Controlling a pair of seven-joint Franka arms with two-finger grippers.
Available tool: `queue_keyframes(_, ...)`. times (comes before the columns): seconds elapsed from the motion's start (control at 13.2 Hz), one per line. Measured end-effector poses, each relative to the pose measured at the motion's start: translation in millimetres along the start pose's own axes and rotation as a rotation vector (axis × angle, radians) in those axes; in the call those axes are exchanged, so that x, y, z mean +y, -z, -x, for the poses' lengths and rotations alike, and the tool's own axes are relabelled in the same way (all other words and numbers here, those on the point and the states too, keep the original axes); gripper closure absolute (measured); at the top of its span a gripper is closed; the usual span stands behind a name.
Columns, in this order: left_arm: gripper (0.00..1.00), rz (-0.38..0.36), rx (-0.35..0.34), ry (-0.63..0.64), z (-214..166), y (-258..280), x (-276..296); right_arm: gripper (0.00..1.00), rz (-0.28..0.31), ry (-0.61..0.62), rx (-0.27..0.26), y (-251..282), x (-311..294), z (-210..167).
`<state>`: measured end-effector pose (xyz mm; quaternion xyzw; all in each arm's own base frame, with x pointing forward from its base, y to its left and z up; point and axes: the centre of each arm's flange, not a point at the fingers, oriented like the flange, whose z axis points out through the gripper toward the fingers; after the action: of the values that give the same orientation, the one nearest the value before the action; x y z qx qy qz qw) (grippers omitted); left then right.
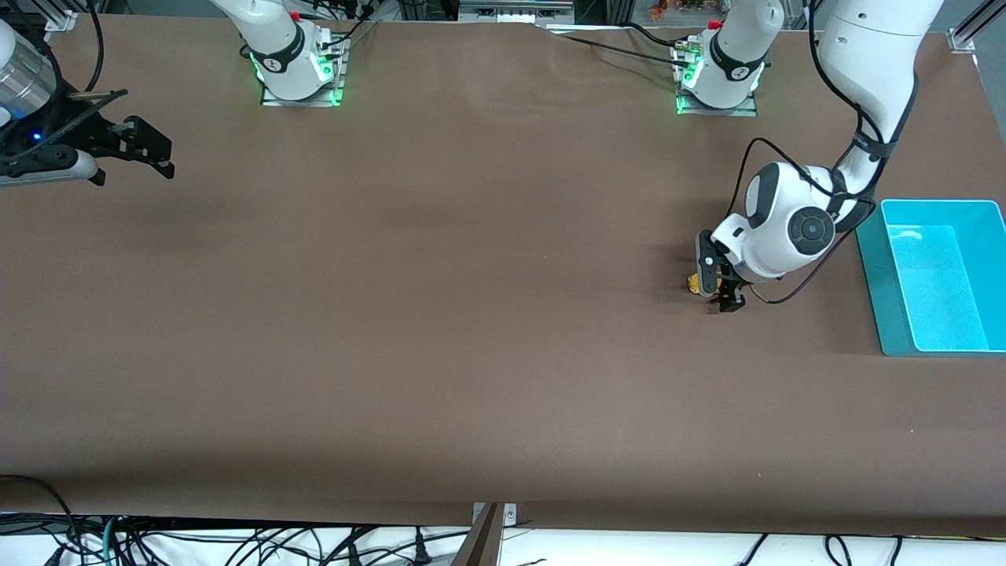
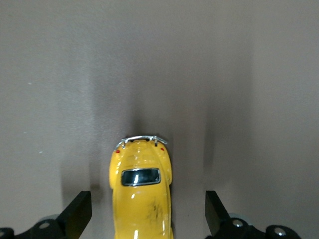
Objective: Wind and store yellow beetle car
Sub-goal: 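Close the left gripper on the yellow car and lift it, then carry the yellow car over the turquoise bin with the left gripper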
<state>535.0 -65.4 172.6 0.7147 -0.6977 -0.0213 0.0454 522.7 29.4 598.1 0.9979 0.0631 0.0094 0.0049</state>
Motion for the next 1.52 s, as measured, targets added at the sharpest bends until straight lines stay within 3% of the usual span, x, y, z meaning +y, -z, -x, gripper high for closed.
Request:
queue_keyframes(0.08,0.08,-0.003,0.0,-0.001,0,-1,1,0.0,0.001,-0.001,0.0,0,1,0)
queue_keyframes(0.23,0.13,-0.007,0.001,-0.001,0,-1,1,0.0,0.001,-0.002,0.001,0,1,0)
queue_keyframes(0.46,0.5,-0.01,0.001,-0.001,0,0,1,0.0,0.0,-0.006,-0.009,-5,4,-3)
queue_keyframes(0.84,0.5,-0.012,-0.001,0.004,3,21,-5,0.0,-0.001,-0.007,-0.011,-7,4,-3)
queue_keyframes(1.06,0.5,0.066,-0.015,0.035,18,75,-22,0.0,-0.002,-0.007,-0.028,-8,4,-2)
queue_keyframes(1.29,0.5,0.15,-0.02,0.099,56,130,-40,0.0,-0.006,-0.007,-0.06,-11,3,2)
queue_keyframes(1.52,0.5,0.207,-0.103,0.118,109,173,-47,0.0,-0.006,-0.007,-0.063,-11,3,2)
